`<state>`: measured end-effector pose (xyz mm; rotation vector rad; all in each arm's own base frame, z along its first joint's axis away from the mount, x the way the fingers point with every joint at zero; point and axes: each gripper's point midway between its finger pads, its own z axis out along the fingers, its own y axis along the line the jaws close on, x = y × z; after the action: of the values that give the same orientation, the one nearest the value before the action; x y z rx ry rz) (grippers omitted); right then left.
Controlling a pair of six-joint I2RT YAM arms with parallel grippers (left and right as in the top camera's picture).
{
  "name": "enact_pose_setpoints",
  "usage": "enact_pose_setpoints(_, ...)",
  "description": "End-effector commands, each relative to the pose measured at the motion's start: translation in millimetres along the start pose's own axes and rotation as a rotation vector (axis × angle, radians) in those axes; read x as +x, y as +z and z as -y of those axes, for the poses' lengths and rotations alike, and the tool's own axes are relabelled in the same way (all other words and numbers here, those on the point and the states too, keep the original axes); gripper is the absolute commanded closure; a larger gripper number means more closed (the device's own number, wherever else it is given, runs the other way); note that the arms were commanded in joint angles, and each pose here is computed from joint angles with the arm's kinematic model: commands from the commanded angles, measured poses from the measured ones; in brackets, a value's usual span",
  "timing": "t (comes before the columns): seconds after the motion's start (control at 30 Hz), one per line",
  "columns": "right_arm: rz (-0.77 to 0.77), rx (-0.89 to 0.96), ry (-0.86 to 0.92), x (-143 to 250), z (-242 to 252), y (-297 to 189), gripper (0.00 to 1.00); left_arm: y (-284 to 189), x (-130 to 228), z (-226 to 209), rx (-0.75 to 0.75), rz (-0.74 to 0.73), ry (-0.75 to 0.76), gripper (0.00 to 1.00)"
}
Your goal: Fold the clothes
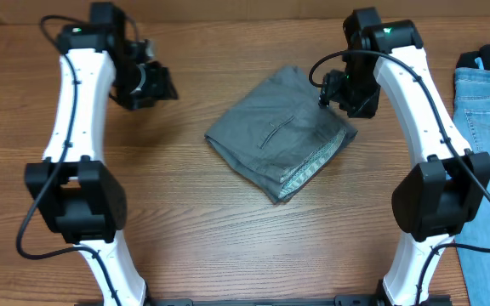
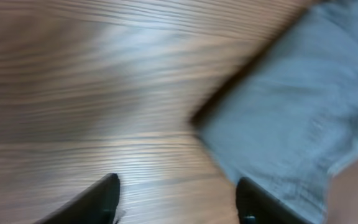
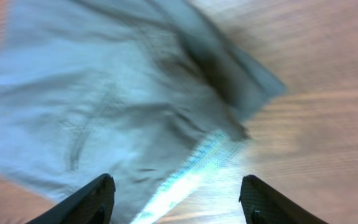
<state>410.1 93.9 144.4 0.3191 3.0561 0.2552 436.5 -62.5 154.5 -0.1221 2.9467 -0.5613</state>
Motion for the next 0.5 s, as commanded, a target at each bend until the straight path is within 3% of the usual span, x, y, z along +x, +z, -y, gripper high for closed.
enact_pose_setpoints(0.0,0.011,-0.098,-0.059,-6,-18,0,0.39,10,18,58,0.111,-0.041,0.190,0.71)
enact_pose_setpoints(0.07,0.044,-0.113,-0.065,-14,-21,2,0.57,19,27,77,0.119,-0.060,0.238,0.91)
enact_pose_setpoints(0.1,0.057,-0.130,-0.069,-18,-25,4,0.66,25,31,88,0.124,-0.066,0.266,0.96)
enact_pose_setpoints(0.23,0.052,-0.185,-0.074,-21,-33,20,0.85,56,55,122,0.147,-0.113,0.354,0.96)
enact_pose_setpoints(0.47,0.005,-0.196,-0.063,-10,-26,59,0.93,102,102,178,0.299,-0.189,0.447,0.96)
